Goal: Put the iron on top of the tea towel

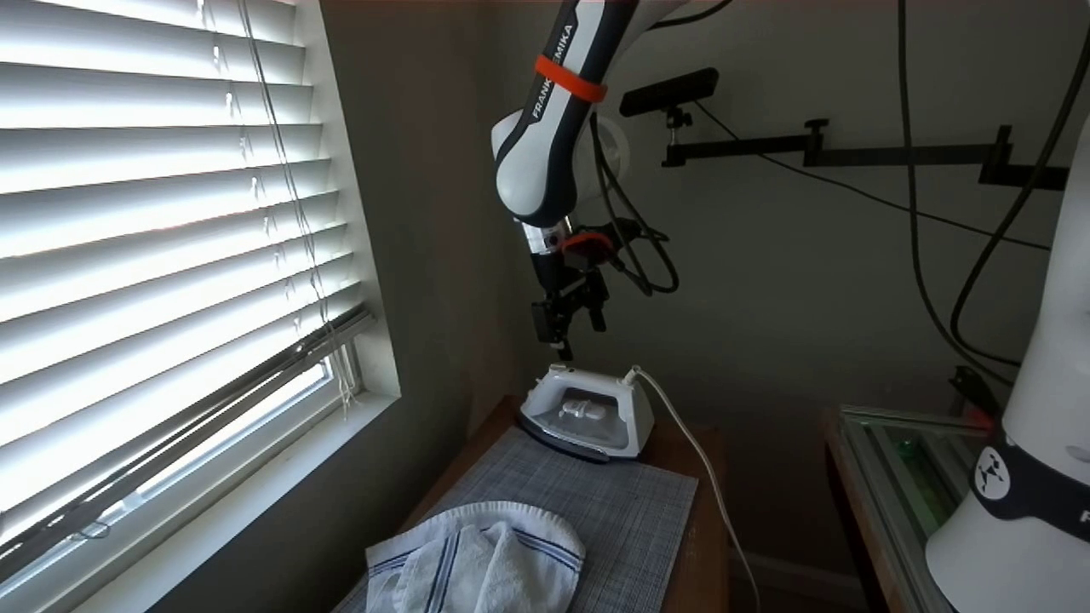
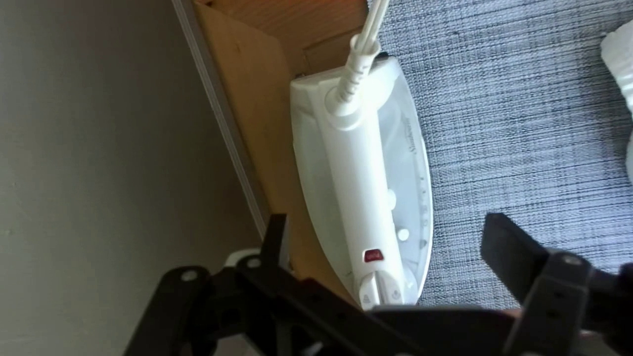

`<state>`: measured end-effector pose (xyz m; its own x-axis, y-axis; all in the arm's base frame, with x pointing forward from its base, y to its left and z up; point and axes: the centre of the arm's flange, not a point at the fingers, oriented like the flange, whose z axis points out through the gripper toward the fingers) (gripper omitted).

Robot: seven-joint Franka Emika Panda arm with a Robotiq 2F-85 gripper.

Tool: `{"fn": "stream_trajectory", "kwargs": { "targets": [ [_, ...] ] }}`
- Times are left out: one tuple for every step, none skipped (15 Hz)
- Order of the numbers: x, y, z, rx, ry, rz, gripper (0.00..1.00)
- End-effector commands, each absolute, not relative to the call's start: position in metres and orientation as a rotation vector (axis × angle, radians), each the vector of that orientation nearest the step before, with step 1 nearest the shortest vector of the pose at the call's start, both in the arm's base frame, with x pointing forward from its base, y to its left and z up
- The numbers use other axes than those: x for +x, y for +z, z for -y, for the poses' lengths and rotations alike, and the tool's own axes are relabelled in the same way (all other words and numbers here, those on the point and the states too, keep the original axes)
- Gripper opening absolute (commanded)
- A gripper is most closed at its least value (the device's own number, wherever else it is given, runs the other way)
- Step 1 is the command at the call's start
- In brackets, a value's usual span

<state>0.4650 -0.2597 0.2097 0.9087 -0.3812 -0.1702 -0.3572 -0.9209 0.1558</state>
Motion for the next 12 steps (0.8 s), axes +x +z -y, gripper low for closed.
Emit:
{"fn": "stream_trajectory", "kwargs": {
  "targets": [
    [0.466,0.209,0.260,2.950,-0.304,0.573,1.00],
    [0.467,0.210,0.261,2.950,-0.305,0.573,1.00],
    [0.464,0.205,0.265,2.965,-0.318,0.497,1.00],
    [0.460,0.199,0.272,2.987,-0.333,0.420,1.00],
    [0.457,0.195,0.277,3.003,-0.344,0.384,1.00],
    [0.454,0.191,0.281,3.013,-0.356,0.346,1.00],
    [0.451,0.186,0.287,3.014,-0.358,0.323,1.00],
    [0.449,0.181,0.290,3.028,-0.362,0.298,1.00],
    [0.448,0.175,0.288,3.035,-0.364,0.282,1.00],
    [0.448,0.169,0.287,3.041,-0.360,0.277,1.00],
    [0.451,0.163,0.284,3.051,-0.368,0.265,1.00],
    [0.453,0.159,0.280,3.058,-0.377,0.251,1.00]
  ]
}}
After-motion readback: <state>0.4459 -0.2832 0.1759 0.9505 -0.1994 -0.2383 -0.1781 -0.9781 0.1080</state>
